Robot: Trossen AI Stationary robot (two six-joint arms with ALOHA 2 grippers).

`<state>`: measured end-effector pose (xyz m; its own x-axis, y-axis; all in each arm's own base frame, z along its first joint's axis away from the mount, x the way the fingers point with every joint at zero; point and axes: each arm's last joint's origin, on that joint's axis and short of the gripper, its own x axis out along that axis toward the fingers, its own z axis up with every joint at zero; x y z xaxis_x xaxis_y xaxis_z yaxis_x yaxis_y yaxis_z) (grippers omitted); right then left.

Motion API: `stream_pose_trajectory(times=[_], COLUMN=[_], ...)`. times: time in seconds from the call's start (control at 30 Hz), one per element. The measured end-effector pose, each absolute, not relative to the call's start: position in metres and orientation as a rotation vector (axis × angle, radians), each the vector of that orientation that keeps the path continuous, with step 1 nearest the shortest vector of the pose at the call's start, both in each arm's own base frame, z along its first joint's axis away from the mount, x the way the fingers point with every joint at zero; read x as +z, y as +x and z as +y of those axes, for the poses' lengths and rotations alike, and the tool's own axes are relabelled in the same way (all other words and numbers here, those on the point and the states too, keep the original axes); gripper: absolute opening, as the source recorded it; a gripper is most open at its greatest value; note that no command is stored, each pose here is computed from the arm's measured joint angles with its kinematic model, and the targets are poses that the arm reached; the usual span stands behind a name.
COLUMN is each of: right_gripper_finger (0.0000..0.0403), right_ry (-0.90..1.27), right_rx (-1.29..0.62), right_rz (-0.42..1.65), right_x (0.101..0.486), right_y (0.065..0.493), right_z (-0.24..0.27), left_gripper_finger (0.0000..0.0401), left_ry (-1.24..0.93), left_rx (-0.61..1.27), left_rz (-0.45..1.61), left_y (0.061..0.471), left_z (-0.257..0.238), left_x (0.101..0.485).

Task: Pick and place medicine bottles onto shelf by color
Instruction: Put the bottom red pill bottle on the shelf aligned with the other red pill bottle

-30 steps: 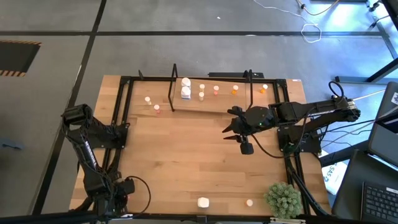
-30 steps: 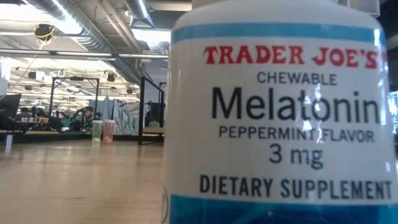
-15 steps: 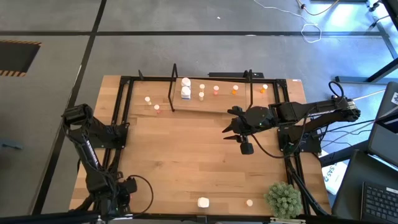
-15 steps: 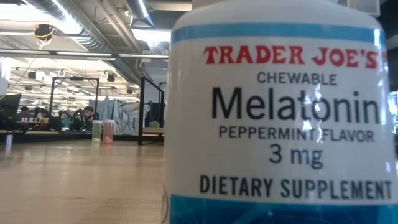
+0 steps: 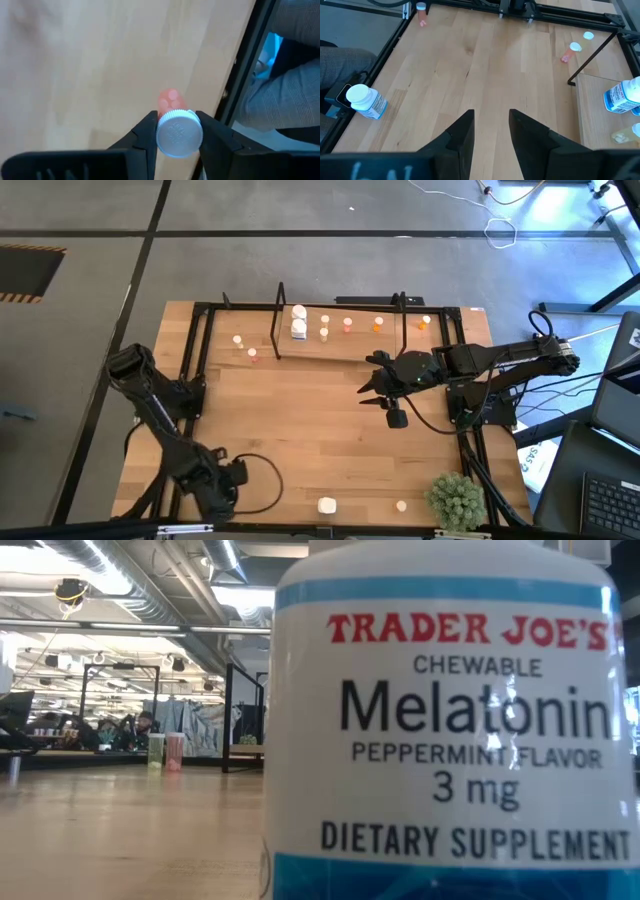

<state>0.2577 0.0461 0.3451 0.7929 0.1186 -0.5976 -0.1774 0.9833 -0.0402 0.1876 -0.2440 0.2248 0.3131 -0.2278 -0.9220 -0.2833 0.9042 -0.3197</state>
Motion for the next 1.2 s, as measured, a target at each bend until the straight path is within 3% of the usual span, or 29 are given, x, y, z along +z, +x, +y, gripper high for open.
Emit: stream_pose_trajectory(times=[0.7, 1.2], right_gripper_finger=[0.0125, 0.0125], right_ry=[-0.146, -0.231], right_rx=[0.176, 0.202], right_rz=[0.603, 0.606], right_x=[0.347, 0.343], right_y=[0.259, 0.265], right_z=[0.046, 0.047], left_gripper_finger=[0.0104, 0.0104], left_ry=[-0.136, 0.043], left_rx=[0.008, 0.037], left_rz=[1.168, 1.116], left_y=[0.283, 0.308], left_z=[-0.118, -0.036], left_x=[0.341, 0.349])
